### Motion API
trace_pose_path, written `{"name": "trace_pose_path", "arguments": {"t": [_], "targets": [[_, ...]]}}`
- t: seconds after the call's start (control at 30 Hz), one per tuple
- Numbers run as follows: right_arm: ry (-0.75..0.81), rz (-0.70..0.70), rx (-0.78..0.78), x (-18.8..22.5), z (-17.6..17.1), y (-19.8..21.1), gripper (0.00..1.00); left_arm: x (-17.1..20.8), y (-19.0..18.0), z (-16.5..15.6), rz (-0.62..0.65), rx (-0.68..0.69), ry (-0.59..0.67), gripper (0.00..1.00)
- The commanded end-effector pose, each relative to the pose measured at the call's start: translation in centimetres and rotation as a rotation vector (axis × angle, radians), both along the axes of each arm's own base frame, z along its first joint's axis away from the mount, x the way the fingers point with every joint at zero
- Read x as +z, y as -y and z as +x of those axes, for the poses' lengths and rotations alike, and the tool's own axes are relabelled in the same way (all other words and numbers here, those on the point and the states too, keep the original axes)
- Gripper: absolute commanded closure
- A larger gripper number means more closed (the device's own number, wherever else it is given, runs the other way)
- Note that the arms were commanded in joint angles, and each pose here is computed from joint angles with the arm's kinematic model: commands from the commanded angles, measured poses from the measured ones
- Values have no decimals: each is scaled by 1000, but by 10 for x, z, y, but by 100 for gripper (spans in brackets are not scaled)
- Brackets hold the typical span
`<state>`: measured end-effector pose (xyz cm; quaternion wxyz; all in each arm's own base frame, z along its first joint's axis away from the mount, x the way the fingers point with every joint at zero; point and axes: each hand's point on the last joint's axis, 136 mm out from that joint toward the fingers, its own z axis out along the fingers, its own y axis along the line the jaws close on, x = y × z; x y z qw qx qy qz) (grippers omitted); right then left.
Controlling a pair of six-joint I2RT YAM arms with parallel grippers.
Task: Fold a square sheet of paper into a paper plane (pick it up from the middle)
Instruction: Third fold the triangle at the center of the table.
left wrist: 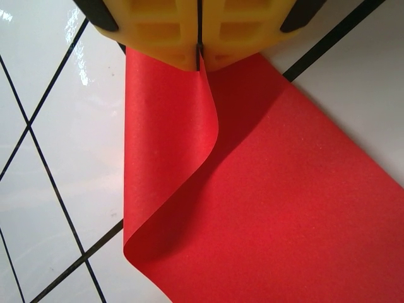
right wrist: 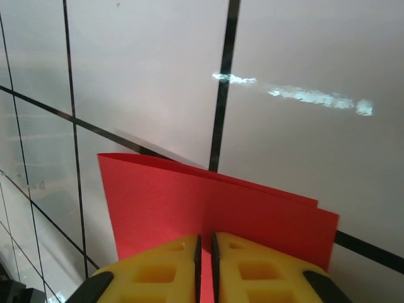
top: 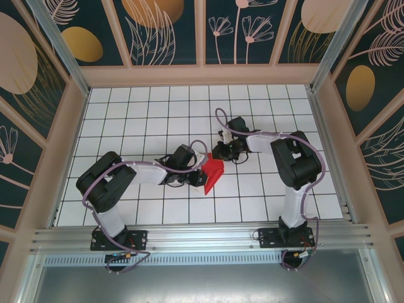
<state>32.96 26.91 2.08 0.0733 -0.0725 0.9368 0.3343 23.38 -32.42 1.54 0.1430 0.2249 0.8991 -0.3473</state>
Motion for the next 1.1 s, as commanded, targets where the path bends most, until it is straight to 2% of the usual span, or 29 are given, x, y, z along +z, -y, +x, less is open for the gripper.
{"name": "trace_pose_path", "arguments": {"t": [0.0, 0.1, 0.17, 0.3, 0.4, 0.6, 1.07], "targets": [[46, 3, -20, 34, -2, 0, 82, -18, -9, -6, 61, -10, -39, 92], [96, -20, -111, 49, -2, 18, 81, -20, -11, -8, 62, 0, -44, 92], [101, 24, -133, 56, -14, 20, 82, -19, -11, -8, 62, 0, -44, 92], [61, 105, -132, 55, -49, 10, 89, -17, -13, -8, 67, 2, -34, 92], [41, 130, -121, 52, -70, 1, 91, -17, -12, -7, 67, -2, -33, 92], [-7, 183, -125, 44, -84, -10, 93, -19, -12, -8, 72, -8, -36, 92], [-95, 29, -145, -17, -94, 6, 92, -26, -15, -13, 85, -19, -53, 92]]}}
